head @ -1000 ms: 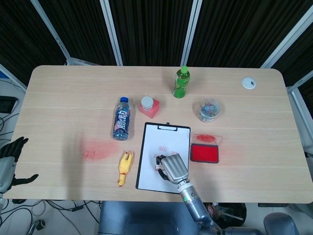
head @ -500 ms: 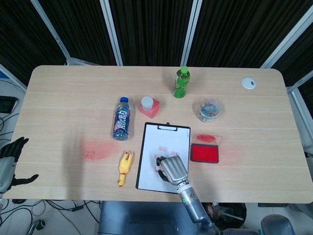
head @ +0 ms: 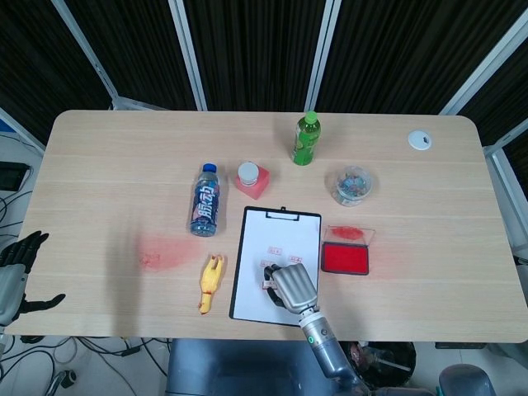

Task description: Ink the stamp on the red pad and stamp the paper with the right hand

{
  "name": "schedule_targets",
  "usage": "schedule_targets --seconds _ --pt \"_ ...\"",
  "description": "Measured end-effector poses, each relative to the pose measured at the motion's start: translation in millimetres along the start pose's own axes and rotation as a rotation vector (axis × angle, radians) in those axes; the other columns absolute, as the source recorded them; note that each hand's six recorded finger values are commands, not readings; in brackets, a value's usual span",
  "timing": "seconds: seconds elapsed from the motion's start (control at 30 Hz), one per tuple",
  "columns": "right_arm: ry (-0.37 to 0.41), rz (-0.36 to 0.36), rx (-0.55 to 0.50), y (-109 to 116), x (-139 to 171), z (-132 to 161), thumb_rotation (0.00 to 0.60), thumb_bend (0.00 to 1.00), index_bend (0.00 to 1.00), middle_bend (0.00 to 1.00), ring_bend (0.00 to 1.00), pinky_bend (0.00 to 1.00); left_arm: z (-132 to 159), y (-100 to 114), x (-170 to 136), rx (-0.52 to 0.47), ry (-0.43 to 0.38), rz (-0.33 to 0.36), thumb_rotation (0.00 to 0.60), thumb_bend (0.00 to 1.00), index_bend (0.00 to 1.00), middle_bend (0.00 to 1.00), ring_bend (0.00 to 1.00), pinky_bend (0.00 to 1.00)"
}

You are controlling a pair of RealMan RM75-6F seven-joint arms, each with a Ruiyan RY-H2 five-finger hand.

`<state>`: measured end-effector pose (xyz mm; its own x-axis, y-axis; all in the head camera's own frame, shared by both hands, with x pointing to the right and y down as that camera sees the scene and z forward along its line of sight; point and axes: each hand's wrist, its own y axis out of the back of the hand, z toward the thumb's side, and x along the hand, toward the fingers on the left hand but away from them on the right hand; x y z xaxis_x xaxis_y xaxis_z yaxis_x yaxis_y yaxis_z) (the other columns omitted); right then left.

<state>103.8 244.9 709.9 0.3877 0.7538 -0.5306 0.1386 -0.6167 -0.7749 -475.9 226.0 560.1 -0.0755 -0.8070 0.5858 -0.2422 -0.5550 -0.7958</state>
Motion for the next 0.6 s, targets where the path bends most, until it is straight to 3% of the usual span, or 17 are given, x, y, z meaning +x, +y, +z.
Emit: schedule_targets --seconds 0.6 --pt "-0.003 0.016 0.002 -7.7 1.1 -0.2 0.6 0.63 0.87 0.76 0.82 0.86 -0.3 -0.1 0.5 -0.001 0.001 -0.003 0.6 0.0 0.0 0.0 0.0 0.0"
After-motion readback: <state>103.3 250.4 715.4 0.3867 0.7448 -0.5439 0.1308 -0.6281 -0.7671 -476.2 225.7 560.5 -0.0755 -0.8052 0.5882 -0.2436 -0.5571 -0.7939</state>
